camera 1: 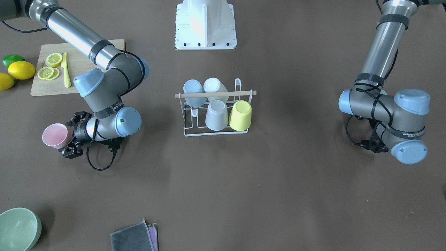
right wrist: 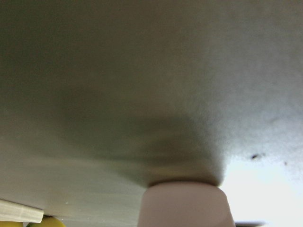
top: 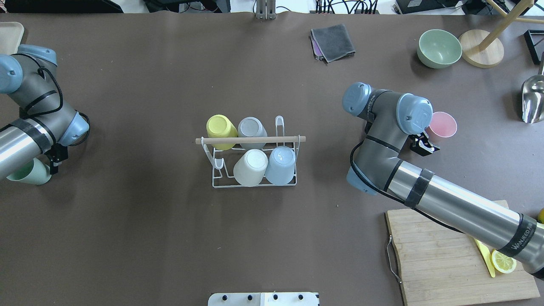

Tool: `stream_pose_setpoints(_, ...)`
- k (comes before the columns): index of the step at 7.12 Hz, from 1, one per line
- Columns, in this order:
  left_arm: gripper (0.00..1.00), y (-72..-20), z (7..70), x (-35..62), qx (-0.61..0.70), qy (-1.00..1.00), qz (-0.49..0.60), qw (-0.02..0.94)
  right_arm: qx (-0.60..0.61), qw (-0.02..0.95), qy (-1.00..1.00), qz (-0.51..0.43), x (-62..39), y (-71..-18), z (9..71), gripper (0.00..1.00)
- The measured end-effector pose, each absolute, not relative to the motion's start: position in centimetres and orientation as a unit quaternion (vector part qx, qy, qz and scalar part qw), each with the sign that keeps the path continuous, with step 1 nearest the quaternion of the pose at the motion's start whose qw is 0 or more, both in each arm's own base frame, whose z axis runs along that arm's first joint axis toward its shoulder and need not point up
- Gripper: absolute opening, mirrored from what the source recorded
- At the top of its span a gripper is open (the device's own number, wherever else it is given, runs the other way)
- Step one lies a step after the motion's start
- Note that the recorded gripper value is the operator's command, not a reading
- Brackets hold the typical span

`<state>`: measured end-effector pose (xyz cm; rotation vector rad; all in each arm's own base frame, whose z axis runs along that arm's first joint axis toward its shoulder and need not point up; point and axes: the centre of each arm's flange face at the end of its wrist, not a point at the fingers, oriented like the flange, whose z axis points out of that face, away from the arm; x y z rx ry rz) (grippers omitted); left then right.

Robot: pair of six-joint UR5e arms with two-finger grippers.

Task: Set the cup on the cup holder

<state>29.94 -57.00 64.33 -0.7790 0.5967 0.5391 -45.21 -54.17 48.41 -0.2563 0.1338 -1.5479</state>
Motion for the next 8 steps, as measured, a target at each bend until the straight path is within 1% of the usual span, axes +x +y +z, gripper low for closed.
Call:
stream_pose_setpoints(5, 0.97, -56.6, 64.5, 30.0, -0.378, 0.276, 0.256, 0.846, -0.11, 0.71, 0.06, -0.693, -43.1, -53.1, 49.5, 0.99)
stream_pose_setpoints(7, 0.97, -56.4, 64.9, 29.9, -0.38, 0.283, 0.272, 0.838, -0.109, 0.712, 0.059, -0.691, -42.3, -53.1, 49.7, 0.99)
stream_pose_setpoints(8, 0.95, -56.3, 64.9, 29.8, -0.381, 0.286, 0.277, 0.834, -0.11, 0.714, 0.059, -0.689, -42.0, -53.2, 49.8, 0.99)
